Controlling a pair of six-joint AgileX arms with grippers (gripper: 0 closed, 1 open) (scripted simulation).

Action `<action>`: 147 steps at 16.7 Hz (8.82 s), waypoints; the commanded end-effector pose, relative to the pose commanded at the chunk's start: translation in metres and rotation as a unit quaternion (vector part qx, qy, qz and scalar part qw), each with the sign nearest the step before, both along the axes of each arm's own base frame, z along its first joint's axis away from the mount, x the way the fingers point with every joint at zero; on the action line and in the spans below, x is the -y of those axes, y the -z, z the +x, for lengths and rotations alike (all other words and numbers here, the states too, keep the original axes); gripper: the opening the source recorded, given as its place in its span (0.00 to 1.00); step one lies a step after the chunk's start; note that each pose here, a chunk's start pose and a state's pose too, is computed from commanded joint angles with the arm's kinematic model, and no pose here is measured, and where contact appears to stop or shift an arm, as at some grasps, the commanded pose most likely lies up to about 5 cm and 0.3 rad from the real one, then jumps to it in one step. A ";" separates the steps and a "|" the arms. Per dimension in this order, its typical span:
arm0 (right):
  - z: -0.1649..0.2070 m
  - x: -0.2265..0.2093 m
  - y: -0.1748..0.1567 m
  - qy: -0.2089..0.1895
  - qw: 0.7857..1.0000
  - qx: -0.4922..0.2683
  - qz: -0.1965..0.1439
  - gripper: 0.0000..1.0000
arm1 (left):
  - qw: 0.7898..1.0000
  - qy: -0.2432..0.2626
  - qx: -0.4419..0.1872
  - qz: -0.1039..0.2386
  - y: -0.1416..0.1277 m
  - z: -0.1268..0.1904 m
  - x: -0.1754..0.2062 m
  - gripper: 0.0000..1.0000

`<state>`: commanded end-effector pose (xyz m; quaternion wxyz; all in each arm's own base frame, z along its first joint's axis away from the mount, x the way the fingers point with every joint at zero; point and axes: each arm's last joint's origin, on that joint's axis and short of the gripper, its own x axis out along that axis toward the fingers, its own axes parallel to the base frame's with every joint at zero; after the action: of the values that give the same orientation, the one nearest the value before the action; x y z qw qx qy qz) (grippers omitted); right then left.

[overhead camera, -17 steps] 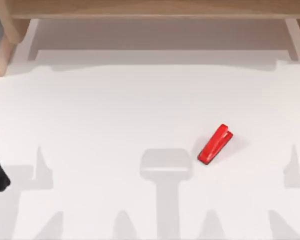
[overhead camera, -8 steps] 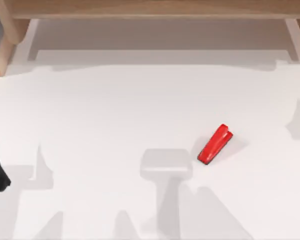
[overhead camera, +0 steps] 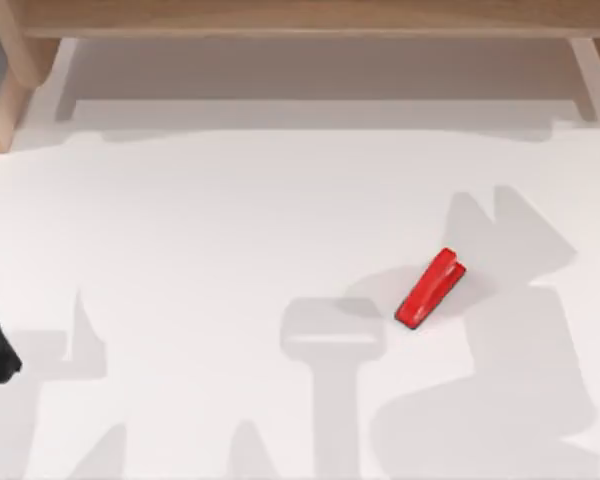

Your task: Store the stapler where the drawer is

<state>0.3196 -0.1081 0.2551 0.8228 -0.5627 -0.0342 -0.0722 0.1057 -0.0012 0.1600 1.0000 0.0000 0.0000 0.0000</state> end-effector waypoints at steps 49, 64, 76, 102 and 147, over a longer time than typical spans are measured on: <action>0.109 0.073 0.166 -0.022 0.980 -0.076 -0.183 0.00 | 1.000 0.000 0.000 0.000 0.000 0.000 0.000 1.00; 0.046 0.073 0.168 -0.021 0.980 -0.079 -0.180 0.00 | 1.000 0.000 0.000 0.000 0.000 0.000 0.000 1.00; -0.017 0.072 0.168 -0.021 0.980 -0.079 -0.180 0.00 | 1.000 0.000 0.000 0.000 0.000 0.000 0.000 1.00; -0.079 0.071 0.169 -0.021 0.980 -0.079 -0.180 0.83 | 1.000 0.000 0.000 0.000 0.000 0.000 0.000 1.00; 0.081 -0.061 0.030 0.106 0.667 -0.288 0.679 1.00 | 1.000 0.000 0.000 0.000 0.000 0.000 0.000 1.00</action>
<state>0.4008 -0.0475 0.2251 0.9332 0.1583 0.3226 0.0036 0.1057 -0.0012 0.1600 1.0000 0.0000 0.0000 0.0000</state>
